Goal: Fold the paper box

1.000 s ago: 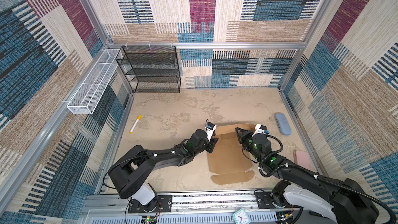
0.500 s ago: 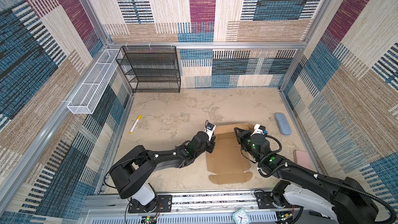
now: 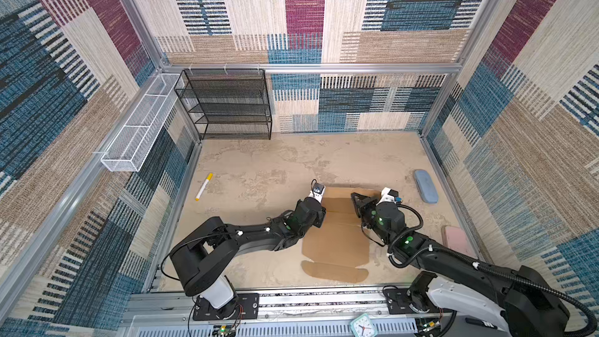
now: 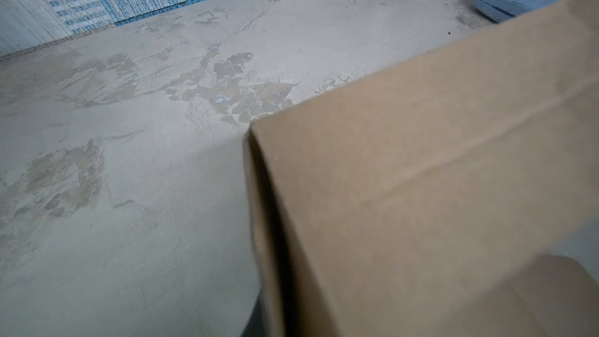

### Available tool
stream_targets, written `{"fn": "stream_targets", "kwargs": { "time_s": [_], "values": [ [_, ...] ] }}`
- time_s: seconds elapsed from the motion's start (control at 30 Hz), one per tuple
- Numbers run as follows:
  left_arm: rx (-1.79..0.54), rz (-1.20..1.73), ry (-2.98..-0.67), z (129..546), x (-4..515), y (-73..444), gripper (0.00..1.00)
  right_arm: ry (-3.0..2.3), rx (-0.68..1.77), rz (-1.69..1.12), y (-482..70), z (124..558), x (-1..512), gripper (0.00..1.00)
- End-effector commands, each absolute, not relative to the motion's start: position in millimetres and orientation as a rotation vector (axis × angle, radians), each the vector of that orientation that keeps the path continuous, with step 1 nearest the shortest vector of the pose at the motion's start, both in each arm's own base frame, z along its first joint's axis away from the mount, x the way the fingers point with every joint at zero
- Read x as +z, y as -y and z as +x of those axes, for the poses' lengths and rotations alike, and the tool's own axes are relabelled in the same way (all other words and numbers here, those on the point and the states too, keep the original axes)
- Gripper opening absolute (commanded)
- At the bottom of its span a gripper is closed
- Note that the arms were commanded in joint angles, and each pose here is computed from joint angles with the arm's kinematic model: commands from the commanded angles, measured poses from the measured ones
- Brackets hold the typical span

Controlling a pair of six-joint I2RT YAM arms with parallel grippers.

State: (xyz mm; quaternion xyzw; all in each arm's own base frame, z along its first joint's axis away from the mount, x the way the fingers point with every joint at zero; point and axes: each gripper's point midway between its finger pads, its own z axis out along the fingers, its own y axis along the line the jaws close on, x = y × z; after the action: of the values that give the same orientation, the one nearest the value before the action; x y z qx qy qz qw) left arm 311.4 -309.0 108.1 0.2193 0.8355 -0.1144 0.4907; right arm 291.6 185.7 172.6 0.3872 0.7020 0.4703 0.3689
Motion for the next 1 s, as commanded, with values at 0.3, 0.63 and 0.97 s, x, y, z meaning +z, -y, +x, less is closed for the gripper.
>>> {"fn": "stream_targets", "kwargs": {
  "time_s": [0.3, 0.63, 0.97],
  "values": [
    [-0.027, 0.581, -1.968, 318.8, 119.8, 289.4, 0.00, -1.815, 1.261, 0.942, -204.6, 282.4, 190.7, 0.19],
    [0.085, 0.634, -1.878, 323.7, 117.5, 269.7, 0.00, -1.820, 1.326, 0.854, -222.0, 270.3, 230.4, 0.37],
    [0.072, 0.630, -1.861, 321.7, 121.3, 258.0, 0.00, -1.816, 1.372, 0.738, -242.8, 265.6, 278.7, 0.41]
  ]
}}
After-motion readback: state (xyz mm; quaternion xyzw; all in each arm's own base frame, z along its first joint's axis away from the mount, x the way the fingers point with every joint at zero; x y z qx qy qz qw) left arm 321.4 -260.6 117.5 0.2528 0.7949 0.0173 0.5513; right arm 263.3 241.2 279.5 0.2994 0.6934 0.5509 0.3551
